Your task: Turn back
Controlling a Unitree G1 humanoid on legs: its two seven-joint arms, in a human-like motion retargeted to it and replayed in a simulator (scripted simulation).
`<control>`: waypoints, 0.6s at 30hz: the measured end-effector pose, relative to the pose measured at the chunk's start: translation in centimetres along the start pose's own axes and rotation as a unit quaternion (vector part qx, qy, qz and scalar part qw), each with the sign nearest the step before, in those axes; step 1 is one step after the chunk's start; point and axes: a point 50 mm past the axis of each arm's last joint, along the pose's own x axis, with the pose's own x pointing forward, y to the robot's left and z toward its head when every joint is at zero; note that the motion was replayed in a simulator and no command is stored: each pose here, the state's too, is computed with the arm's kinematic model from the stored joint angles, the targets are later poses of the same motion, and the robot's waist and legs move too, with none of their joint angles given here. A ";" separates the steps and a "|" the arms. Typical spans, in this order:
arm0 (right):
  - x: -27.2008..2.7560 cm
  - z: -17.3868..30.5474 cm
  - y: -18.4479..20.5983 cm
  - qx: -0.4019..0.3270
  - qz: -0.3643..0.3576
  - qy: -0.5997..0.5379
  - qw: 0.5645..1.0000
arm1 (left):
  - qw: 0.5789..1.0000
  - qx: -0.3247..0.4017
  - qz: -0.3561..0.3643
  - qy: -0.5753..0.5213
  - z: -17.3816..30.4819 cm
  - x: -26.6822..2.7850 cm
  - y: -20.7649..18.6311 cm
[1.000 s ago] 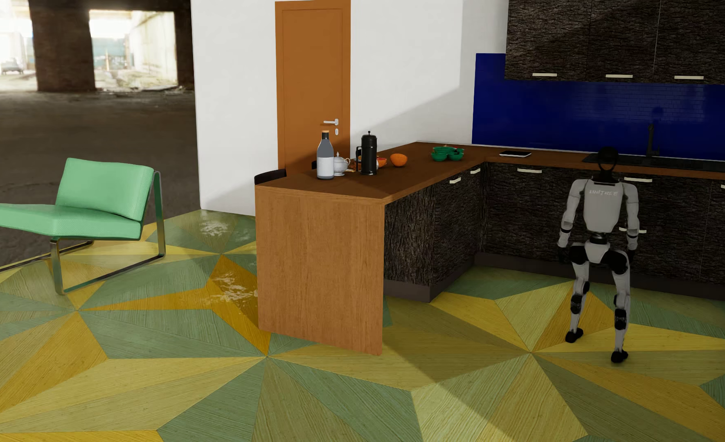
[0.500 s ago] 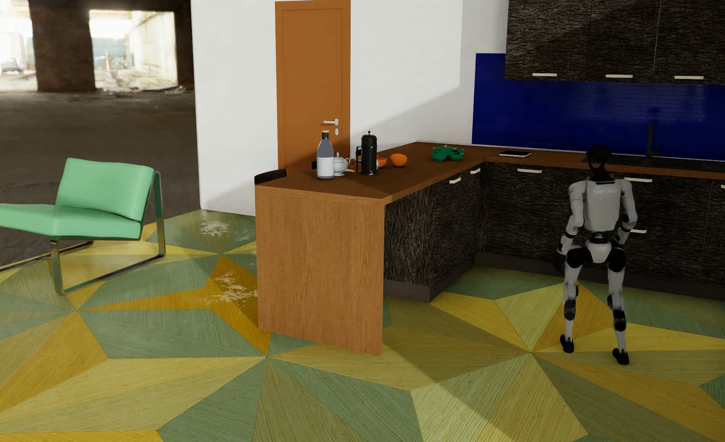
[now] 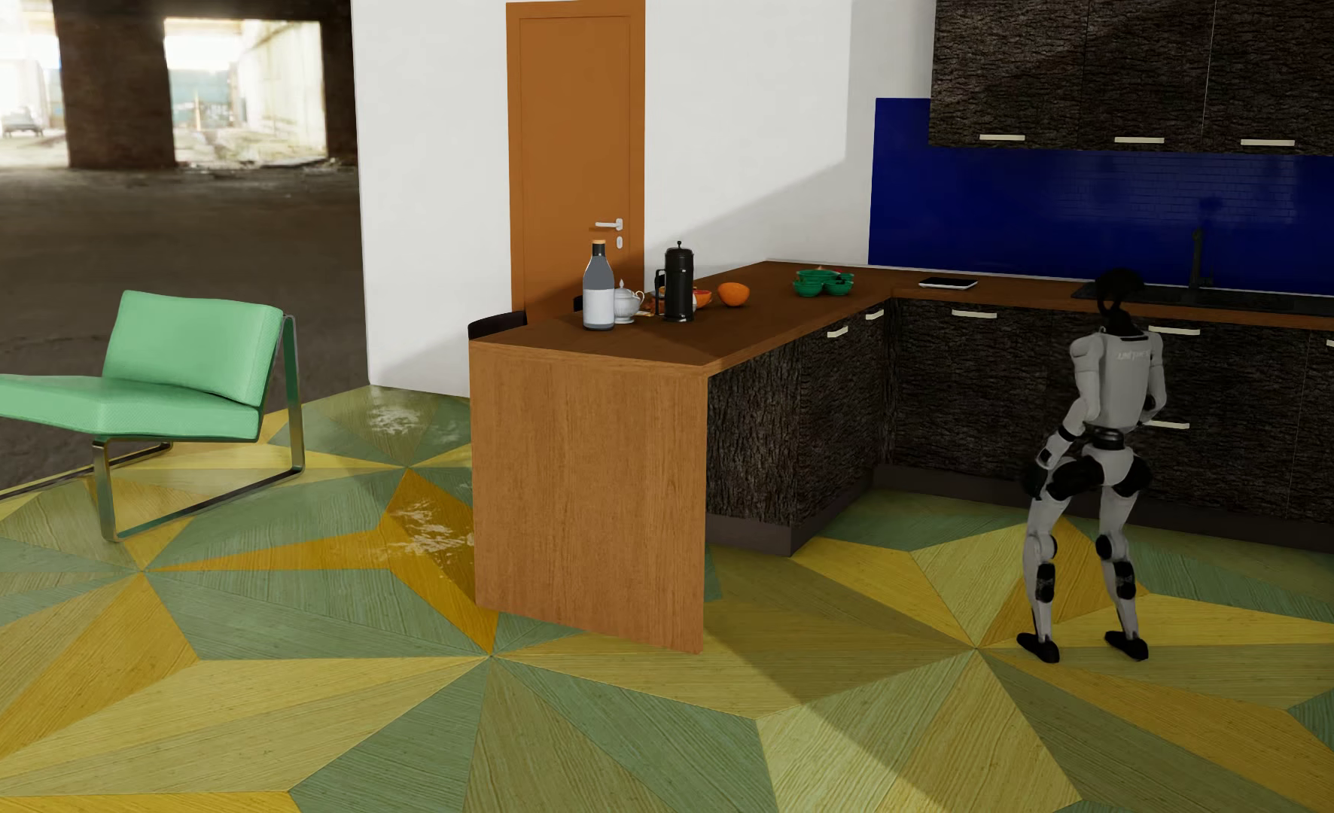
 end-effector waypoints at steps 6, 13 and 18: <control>0.0 -0.7 0.5 -0.014 0.059 0.031 0.998 | 0.999 -0.001 0.031 0.037 -1.2 -0.3 0.0; 0.3 0.4 0.6 -0.037 0.067 0.015 0.997 | 0.998 0.028 0.048 0.028 -1.0 -0.2 0.9; -0.1 -1.7 -1.0 -0.025 0.023 0.052 0.998 | 0.998 0.018 0.050 0.023 -1.2 -0.3 0.5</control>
